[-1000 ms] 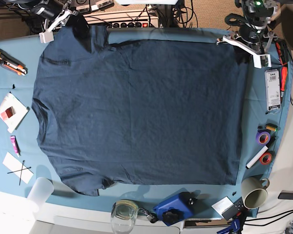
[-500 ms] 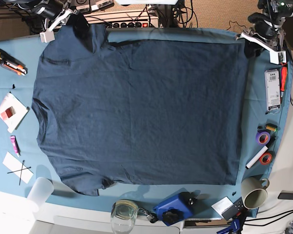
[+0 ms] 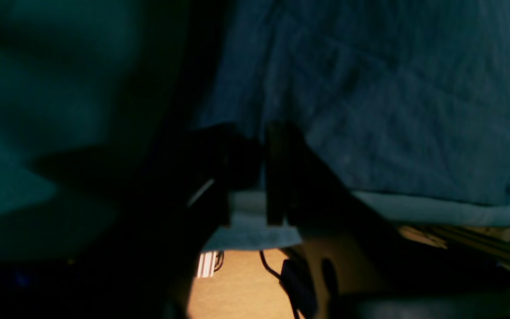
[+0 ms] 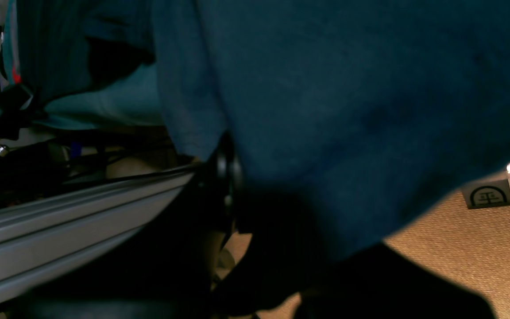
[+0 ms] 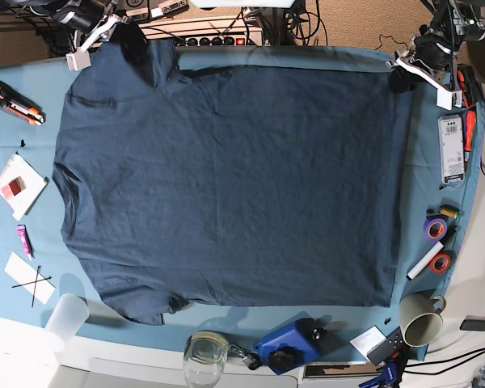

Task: Fold the T-shirt properly
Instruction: 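Move the left gripper to the other shoulder corner and grasp it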

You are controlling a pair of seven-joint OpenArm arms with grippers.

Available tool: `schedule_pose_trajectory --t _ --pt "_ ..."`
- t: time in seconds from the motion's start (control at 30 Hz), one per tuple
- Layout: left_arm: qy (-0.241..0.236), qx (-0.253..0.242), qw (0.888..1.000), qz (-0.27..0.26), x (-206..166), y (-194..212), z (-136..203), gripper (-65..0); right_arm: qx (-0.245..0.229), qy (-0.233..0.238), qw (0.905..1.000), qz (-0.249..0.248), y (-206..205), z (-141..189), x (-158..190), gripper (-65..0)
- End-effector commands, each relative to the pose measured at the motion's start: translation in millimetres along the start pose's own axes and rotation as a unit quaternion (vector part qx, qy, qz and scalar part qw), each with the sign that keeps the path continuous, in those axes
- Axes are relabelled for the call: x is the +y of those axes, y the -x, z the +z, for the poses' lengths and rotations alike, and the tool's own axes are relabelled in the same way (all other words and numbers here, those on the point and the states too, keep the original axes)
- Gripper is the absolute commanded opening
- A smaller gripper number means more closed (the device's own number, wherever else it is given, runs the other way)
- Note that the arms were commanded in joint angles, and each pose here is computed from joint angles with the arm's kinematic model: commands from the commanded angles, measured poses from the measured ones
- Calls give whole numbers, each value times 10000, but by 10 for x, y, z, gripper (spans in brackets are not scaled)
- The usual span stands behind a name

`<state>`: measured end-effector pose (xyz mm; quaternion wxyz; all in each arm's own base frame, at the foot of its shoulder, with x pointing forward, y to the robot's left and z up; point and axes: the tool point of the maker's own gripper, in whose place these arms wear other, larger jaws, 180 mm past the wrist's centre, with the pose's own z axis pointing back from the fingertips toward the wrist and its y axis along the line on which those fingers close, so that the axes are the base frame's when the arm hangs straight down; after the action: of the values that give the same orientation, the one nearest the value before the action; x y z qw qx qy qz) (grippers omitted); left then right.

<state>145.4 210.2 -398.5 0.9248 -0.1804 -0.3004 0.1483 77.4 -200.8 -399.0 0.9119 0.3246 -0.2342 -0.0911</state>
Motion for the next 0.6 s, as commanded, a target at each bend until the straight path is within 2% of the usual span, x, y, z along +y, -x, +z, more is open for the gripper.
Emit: schedule_pose_trajectory --t 0.0,0.27,0.4,0.57 --pt "-2 -22 10000 -49 14 -20 26 -524 -76 -35 9999 80 -48 50 19 -650" --pt "159 -258 9993 -219 -66 -174 -14 -527 -92 -49 9999 74 -53 50 24 -650" --pt "168 -280 9992 -229 -70 -183 -14 -650 -93 -49 9999 72 -53 50 24 -650" --pt "491 -260 9962 -671 -186 -154 0 -650 -97 -47 9999 74 -55 50 23 -650"
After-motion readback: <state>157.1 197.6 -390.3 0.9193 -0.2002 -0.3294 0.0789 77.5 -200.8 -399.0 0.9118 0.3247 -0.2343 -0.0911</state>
